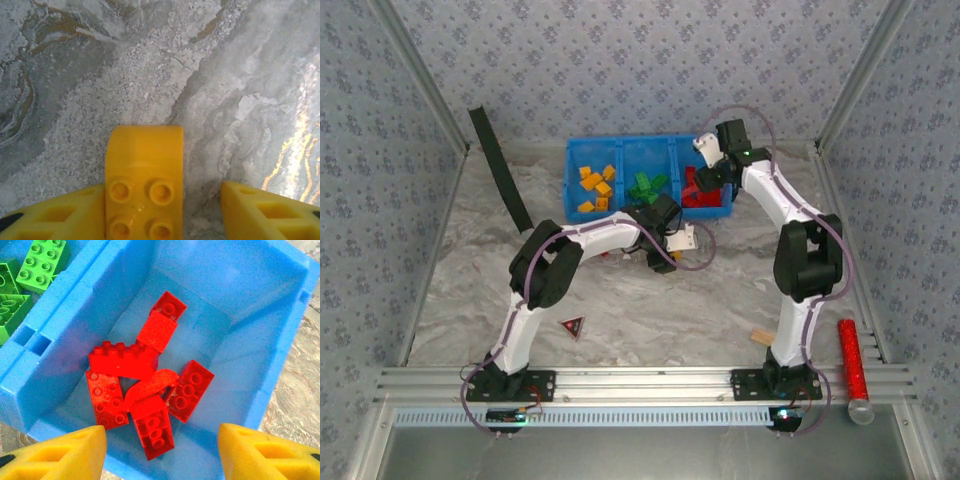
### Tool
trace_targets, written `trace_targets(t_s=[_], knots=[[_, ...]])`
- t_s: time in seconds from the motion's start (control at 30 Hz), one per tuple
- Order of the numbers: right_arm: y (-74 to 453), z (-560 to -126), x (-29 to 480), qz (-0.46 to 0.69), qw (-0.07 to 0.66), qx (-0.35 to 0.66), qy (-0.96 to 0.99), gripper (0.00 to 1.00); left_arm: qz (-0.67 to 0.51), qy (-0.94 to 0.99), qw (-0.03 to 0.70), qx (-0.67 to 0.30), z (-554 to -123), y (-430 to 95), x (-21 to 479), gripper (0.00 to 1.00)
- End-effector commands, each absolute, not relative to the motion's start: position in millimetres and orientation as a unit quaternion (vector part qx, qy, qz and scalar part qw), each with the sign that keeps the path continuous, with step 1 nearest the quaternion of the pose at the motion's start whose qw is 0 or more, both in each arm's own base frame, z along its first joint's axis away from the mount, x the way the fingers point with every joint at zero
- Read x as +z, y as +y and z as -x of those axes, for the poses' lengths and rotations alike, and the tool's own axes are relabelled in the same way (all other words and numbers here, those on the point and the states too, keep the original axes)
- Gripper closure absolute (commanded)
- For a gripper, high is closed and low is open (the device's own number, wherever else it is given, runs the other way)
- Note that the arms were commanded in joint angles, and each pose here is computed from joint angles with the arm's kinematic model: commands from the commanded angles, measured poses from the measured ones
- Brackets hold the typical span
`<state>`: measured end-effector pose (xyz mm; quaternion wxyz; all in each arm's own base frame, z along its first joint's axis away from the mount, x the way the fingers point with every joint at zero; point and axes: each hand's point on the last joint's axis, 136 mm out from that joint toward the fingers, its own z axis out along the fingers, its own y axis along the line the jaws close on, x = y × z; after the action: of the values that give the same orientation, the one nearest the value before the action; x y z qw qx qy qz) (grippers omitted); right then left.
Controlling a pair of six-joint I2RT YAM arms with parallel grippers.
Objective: Sort the legos into containers by color
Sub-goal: Pick up the lego from the center of the table.
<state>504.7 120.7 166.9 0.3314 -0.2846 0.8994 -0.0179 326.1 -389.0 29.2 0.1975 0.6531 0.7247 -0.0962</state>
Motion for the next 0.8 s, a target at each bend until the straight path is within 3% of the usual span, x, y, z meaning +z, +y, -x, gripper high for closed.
trace_targets(t_s=[0.0,0.07,0.27,0.53,0.77], knots=[[109.0,-492.0,179.0,0.261,0.332,-0.021,0.906,0.38,-0.655,0.731,0.173,-0.083,-324.9,-382.1,16.7,0.53],[105.0,-488.4,183.6,0.255,0.336,-0.023,0.906,0.38,-0.650,0.737,0.169,-0.081,-323.7,-379.7,15.2,0.63],[92.0,-472.6,200.2,0.230,0.348,-0.024,0.908,0.38,-0.640,0.748,0.158,-0.078,-318.4,-370.5,25.5,0.76],[90.0,-434.7,210.7,0.215,0.371,0.001,0.903,0.38,-0.570,0.793,0.190,-0.102,-320.1,-340.0,102.5,0.81],[110.4,-389.1,204.4,0.179,0.393,0.039,0.901,0.37,-0.432,0.853,0.270,-0.112,-368.1,-282.2,187.2,0.81]])
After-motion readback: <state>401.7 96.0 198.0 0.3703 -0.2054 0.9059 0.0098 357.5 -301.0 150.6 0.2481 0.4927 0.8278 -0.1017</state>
